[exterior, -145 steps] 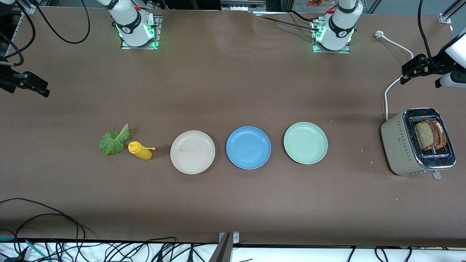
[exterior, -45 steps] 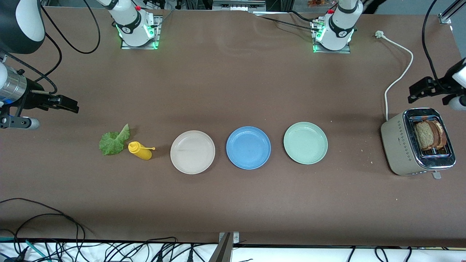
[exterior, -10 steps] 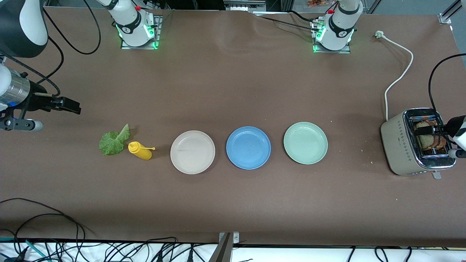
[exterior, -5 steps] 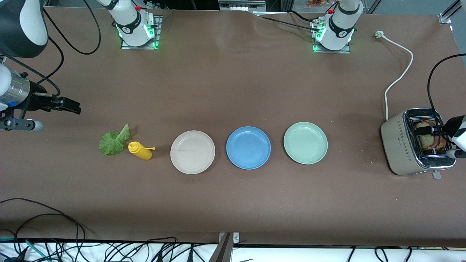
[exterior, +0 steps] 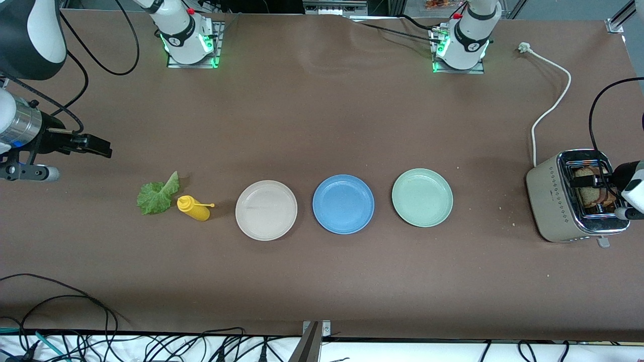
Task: Make sandwich in blue plate with both arms
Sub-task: 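Lower the left gripper and grasp a bread slice in the toaster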
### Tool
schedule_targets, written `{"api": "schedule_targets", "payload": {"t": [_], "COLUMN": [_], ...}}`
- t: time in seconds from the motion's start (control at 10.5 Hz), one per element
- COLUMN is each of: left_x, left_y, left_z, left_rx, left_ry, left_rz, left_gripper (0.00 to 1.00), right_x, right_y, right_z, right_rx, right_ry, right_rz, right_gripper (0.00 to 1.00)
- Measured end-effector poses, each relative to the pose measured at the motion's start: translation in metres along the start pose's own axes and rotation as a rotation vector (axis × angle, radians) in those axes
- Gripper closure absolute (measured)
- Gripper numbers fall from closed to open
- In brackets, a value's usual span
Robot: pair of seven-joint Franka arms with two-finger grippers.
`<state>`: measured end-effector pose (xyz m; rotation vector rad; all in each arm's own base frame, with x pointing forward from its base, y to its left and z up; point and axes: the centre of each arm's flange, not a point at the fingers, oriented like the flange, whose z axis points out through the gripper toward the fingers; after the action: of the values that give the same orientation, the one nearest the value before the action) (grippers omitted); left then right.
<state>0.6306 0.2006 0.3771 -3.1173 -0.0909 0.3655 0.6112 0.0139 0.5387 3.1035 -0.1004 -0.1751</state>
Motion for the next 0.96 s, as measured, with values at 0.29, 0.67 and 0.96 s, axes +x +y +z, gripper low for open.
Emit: {"api": "schedule_targets", "payload": {"t": [0.29,0.67,0.96], "left_x": [0.0009,0.001,0.0011], "left_y": [0.0005,0.0005,-0.0003], "left_z": [0.0015,0.0017,0.0027], "left_rx": [0.0,0.0,-0.001], "left_ry": [-0.002,-0.002,-0.004], "left_rz": [-0.001,-0.001,0.005], "left_gripper": [0.0,0.31,0.72], "right_x": [0.0001,0.0003,0.0004], "right_y": [0.0,-0.0001,-0.0001], "right_z": [0.0001,0.0008,0.0008], "right_rx": [0.0,0.0,0.0], "right_ry": [0.0,-0.001,-0.001], "right_rz": [0.0,0.0,0.0], "right_gripper": [0.0,0.0,0.0]}}
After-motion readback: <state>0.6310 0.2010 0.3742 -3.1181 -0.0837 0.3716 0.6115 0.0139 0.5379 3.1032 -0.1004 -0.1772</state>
